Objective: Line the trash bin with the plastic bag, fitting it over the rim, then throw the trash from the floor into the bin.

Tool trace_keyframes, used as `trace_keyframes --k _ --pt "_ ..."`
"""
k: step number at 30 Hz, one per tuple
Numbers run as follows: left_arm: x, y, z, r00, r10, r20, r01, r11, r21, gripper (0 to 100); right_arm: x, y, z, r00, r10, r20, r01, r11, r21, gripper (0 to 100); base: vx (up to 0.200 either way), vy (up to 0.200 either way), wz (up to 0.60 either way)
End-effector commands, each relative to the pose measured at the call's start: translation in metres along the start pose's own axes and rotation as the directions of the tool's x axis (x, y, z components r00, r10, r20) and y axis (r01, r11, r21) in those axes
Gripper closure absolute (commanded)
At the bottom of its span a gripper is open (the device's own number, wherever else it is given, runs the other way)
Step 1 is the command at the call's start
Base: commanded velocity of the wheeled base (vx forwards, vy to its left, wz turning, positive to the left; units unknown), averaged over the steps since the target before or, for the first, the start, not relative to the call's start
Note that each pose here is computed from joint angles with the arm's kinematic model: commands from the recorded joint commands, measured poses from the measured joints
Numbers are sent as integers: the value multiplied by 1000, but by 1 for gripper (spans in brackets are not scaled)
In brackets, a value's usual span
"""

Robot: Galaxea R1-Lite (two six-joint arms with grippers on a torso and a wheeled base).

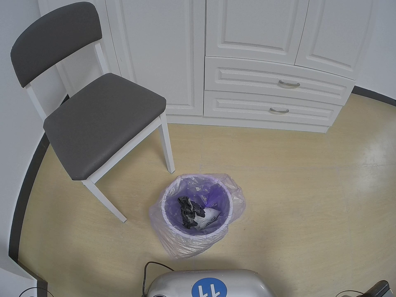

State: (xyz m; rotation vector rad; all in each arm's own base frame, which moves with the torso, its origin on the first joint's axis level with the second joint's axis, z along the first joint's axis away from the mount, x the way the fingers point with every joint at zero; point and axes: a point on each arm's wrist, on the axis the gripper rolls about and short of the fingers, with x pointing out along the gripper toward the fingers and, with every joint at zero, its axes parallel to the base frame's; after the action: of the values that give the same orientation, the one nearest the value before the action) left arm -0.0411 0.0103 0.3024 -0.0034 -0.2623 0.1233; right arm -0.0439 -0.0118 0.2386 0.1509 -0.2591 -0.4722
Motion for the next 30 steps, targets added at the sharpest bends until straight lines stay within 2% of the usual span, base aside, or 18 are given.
trace_keyframes --k 1,6,13,19,22,23,25,30 --pt "-43 11 0 997 16 71 -15 1000 -19 0 -51 -30 -12 992 4 125 -12 998 64 0 0 0 0" --pt "-56 14 1 995 18 94 -15 1000 -23 0 -63 -34 -20 991 -10 131 3 999 52 0 0 0 0" --pt "-76 18 -9 994 22 103 -20 1000 -23 0 -65 -35 -16 989 -1 151 -7 998 58 0 0 0 0" --pt "-100 8 -30 991 105 85 -107 994 20 0 -70 -37 -7 983 -11 184 -4 997 78 0 0 0 0" --pt "-107 6 -38 992 82 100 -84 996 23 0 -70 -37 -6 983 -13 186 -1 997 78 0 0 0 0" --pt "-113 6 -42 992 42 116 -45 999 23 0 -71 -37 -5 982 -14 191 -2 997 80 0 0 0 0" --pt "-119 6 -48 993 24 117 -27 999 25 0 -73 -38 -2 979 -8 204 -10 996 84 0 0 0 0" --pt "-124 8 -52 993 33 115 -36 999 21 0 -75 -38 3 973 3 232 -26 995 96 0 0 0 0"
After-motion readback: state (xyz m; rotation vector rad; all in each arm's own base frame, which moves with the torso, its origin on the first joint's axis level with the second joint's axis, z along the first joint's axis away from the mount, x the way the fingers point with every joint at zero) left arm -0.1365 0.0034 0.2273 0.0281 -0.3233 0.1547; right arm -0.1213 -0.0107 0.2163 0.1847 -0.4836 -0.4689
